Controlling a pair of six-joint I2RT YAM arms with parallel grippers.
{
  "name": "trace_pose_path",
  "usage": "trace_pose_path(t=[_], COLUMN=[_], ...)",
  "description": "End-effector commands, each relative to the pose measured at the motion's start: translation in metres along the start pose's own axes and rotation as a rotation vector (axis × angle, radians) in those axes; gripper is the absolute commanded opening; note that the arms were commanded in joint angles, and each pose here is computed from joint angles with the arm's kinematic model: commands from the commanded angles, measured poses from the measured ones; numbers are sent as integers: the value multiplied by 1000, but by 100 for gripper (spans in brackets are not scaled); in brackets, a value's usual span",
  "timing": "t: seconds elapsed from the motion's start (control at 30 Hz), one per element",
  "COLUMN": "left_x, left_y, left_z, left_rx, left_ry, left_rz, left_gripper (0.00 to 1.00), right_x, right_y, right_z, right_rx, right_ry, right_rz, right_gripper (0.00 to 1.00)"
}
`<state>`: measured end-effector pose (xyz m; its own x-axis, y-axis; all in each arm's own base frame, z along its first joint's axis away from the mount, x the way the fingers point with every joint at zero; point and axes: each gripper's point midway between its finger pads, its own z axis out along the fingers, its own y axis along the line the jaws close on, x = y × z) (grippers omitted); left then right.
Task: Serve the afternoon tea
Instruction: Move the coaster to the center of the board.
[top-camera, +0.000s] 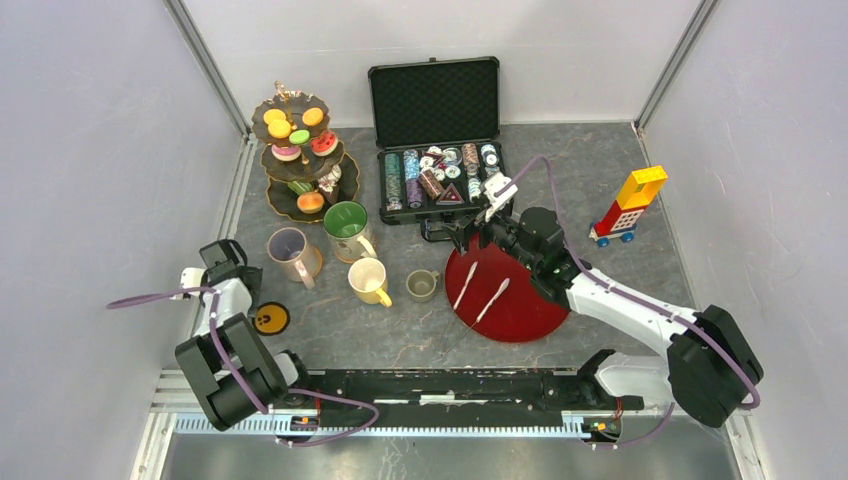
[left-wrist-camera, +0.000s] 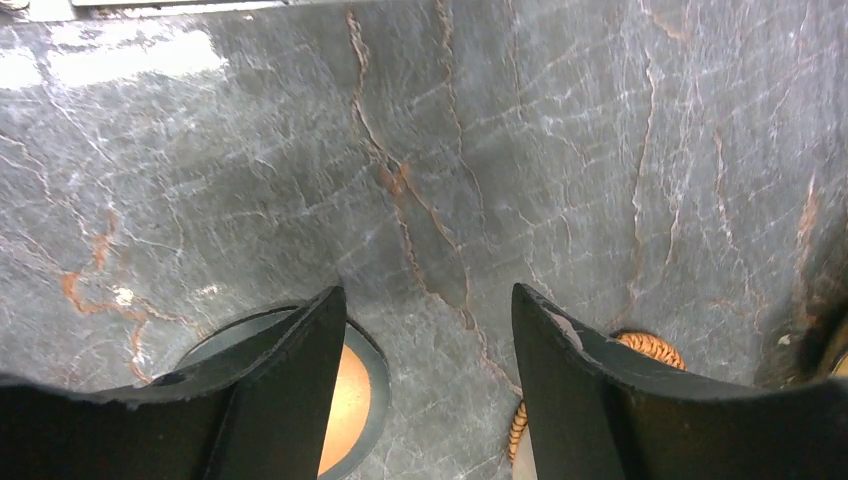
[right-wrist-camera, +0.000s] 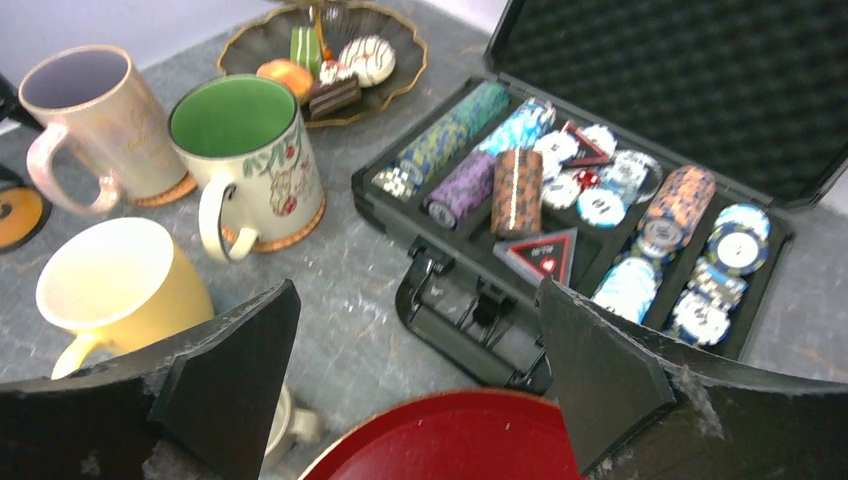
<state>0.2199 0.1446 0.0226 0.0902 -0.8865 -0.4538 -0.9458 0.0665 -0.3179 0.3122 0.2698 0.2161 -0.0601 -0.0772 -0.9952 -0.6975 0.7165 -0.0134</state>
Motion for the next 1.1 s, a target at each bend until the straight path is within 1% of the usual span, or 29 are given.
trace_pose_path(t=[0.0, 0.17, 0.33, 0.4, 0.47, 0.5, 0.57, 0.67, 0.77, 0.87, 1.0, 1.07], left_x=[51, 54, 61, 49, 29, 19, 9, 13, 22, 29, 42, 51], left_y=[37, 45, 57, 53, 43, 41, 45, 68, 82, 87, 90, 85], left_z=[-9, -24, -40, -44, -48, -51, -54, -54, -46, -43, -44, -46], left_rx=[-141, -137, -140, -121, -108, -121, -177, -313, -374, -385, -382, -352], left_ry=[195, 186, 195, 145, 70, 39, 22, 88, 131, 151, 200, 237], left_rz=[46, 76, 105, 112, 136, 151, 144, 83, 61, 32, 12, 9], left_gripper=[70, 70, 72, 75, 81, 84, 90, 92, 97, 100, 100, 100], right_x=[-44, -2, 6, 8, 8, 9, 11, 9, 7, 5, 5, 4], right_y=[-9, -11, -8, -5, -5, -5, -7, -11, -13, -14, -14, -14], right_z=[8, 5, 4, 2, 0, 0, -1, -7, -12, -15, -16, -16], right_rx=[46, 52, 37, 25, 22, 24, 34, 53, 62, 64, 62, 62], right_ry=[-148, -79, -75, -85, -93, -91, -89, -110, -134, -151, -157, -159], right_rz=[-58, -95, -82, -74, -73, -74, -78, -80, -77, -73, -70, -68], right_gripper=[96, 98, 98, 98, 98, 98, 98, 98, 98, 98, 98, 98])
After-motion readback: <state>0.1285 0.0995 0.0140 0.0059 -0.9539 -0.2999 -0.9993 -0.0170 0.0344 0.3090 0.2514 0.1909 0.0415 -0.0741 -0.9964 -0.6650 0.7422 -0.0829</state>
